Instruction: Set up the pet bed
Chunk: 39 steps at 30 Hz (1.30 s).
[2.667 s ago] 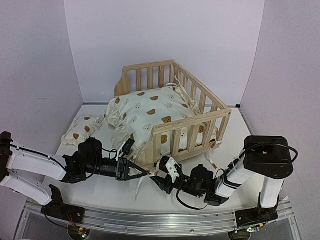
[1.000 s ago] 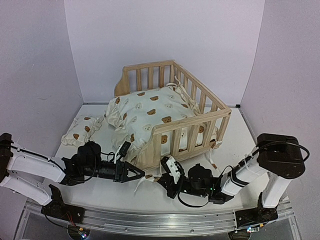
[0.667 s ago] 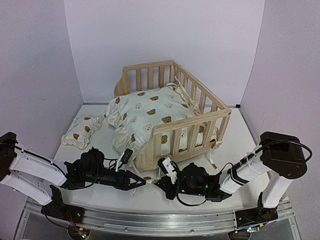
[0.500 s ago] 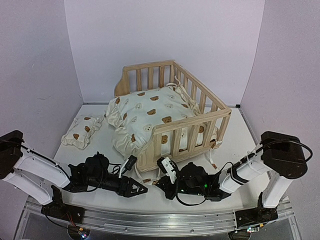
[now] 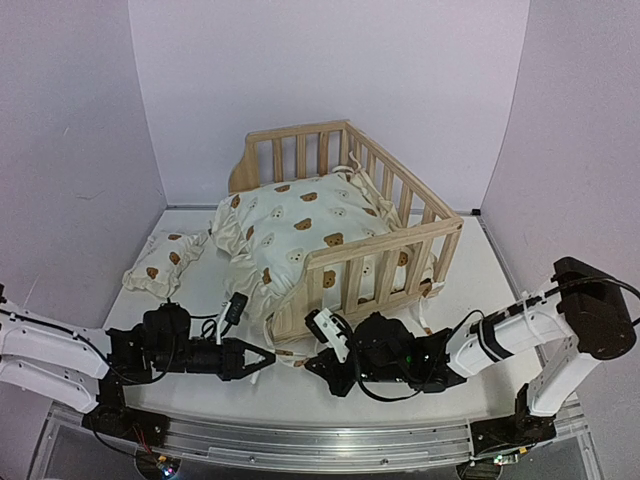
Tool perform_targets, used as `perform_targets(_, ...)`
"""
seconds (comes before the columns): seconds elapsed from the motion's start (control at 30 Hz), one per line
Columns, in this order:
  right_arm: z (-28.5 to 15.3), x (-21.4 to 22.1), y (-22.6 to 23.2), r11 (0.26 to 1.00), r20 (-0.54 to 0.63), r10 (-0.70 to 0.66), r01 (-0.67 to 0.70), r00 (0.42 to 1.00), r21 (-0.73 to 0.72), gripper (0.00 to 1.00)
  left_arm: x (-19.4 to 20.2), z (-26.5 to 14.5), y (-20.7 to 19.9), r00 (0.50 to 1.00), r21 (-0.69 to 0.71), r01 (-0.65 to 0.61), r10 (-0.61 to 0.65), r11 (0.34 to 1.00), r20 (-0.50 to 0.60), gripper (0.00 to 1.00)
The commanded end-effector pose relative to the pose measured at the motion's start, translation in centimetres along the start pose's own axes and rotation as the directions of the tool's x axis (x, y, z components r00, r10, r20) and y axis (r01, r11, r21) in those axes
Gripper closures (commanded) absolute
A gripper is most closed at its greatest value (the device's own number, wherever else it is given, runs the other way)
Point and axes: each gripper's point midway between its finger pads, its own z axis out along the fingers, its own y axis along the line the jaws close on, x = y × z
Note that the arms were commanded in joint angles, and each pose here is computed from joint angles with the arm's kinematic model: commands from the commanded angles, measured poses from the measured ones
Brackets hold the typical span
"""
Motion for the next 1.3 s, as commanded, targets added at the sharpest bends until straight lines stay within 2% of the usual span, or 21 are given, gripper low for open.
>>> perform_targets(0.0, -1.1, 3.7, -1.8, 0.993, -0.221, -0.068, 0.089, 0.973, 0.084, 1.00, -2.1, -2.7, 2.0, 0.987, -0.125, 0.072, -0.053, 0.990, 0.152, 1.00)
perform_targets(0.3, -2.5, 4.7, -3.9, 0.979, -0.269, -0.083, 0.130, 0.959, 0.159, 1.00, -0.6, -1.4, 4.7, 0.994, -0.264, 0.102, -0.090, 0.959, 0.059, 1.00)
perform_targets(0.57, -4.0, 7.5, -8.5, 0.945, -0.331, -0.068, 0.168, 0.941, 0.282, 1.00, -2.7, -2.9, 9.1, 0.981, -0.448, 0.161, -0.092, 0.879, 0.173, 1.00)
perform_targets(0.7, -4.4, 8.9, -10.1, 0.932, -0.369, -0.062, 0.186, 0.928, 0.311, 1.00, -2.0, -3.2, 9.8, 0.981, -0.473, 0.175, -0.111, 0.864, 0.160, 1.00)
perform_targets(0.8, -4.1, 9.8, -9.9, 0.943, -0.394, -0.060, 0.182, 0.917, 0.279, 1.00, -1.8, -2.9, 8.5, 0.984, -0.407, 0.162, -0.116, 0.899, 0.134, 1.00)
perform_targets(0.87, -3.2, 9.2, -8.6, 0.964, -0.365, -0.060, 0.148, 0.929, 0.219, 1.00, -1.9, -2.6, 7.3, 0.990, -0.360, 0.126, -0.095, 0.924, 0.102, 1.00)
perform_targets(0.97, -2.4, 8.1, -7.7, 0.978, -0.315, -0.033, 0.096, 0.948, 0.187, 1.00, -1.8, -2.6, 7.6, 0.991, -0.383, 0.128, -0.099, 0.915, 0.095, 1.00)
perform_targets(1.1, -3.5, 7.4, -9.8, 0.944, -0.278, -0.011, 0.101, 0.961, 0.315, 1.00, -1.9, -2.7, 8.8, 0.987, -0.441, 0.147, -0.106, 0.885, 0.117, 1.00)
perform_targets(1.2, -5.9, 6.6, -12.0, 0.892, -0.181, 0.053, 0.035, 0.982, 0.450, 1.00, -1.9, -2.8, 10.2, 0.982, -0.509, 0.182, -0.131, 0.841, 0.135, 1.00)
perform_targets(1.27, -7.3, 5.8, -13.0, 0.860, -0.090, 0.096, -0.037, 0.991, 0.508, 1.00, -1.7, -3.6, 11.6, 0.974, -0.578, 0.224, -0.156, 0.784, 0.165, 1.00)
